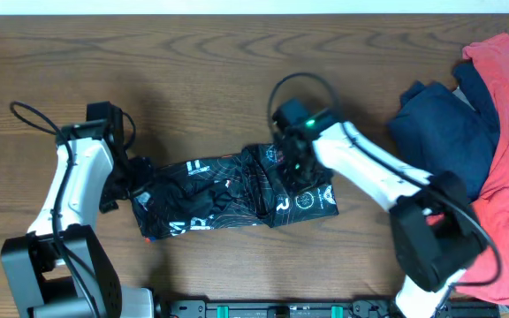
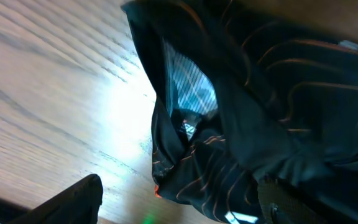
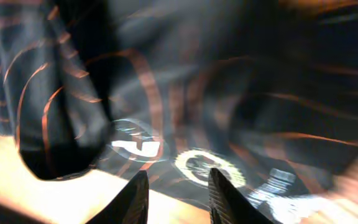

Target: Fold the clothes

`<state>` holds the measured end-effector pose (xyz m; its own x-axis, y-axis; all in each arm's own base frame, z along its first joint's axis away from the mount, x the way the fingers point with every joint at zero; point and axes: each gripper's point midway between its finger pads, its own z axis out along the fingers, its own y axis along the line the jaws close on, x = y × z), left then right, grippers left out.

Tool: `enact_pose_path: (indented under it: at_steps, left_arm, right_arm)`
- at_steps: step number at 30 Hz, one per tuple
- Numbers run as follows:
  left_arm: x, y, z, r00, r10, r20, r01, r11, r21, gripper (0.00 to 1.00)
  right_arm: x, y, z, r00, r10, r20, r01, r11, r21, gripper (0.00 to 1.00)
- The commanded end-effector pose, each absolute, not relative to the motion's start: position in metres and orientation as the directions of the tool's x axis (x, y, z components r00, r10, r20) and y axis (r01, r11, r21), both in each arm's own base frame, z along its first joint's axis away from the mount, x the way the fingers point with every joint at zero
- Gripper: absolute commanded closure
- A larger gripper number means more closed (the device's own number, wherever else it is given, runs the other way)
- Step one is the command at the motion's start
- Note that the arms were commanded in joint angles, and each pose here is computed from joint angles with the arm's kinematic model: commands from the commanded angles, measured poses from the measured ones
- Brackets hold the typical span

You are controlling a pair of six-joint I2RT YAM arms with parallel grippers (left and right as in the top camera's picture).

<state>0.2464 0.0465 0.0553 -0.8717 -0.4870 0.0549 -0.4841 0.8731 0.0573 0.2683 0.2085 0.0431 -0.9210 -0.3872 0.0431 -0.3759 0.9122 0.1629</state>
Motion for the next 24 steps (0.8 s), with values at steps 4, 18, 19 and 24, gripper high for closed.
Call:
enact_pose_path:
  at_steps: [4,18,19,24]
  left_arm:
    - [0.245,0.033,0.03,-0.927,-0.367,0.08,-0.371,0.928,-0.04,0.17]
    - [0.236,-0.004,-0.028,-0.932,-0.302,0.2,-0.344,0.91,-0.232,0.27]
    - [0.236,-0.007,-0.027,-0.931,-0.301,0.204,-0.346,0.906,-0.244,0.35]
    - [0.24,-0.008,-0.023,-0.936,-0.297,0.188,-0.339,0.903,-0.262,0.76]
  right_arm:
    - [0.29,0.185,0.059,-0.96,-0.281,-0.011,-0.281,0.953,0.11,0.68]
    - [0.292,0.181,0.059,-0.963,-0.27,-0.008,-0.269,0.957,0.109,0.68]
    - [0.292,0.181,0.059,-0.963,-0.27,-0.008,-0.269,0.957,0.109,0.68]
    - [0.291,0.18,0.059,-0.963,-0.269,-0.006,-0.268,0.957,0.109,0.68]
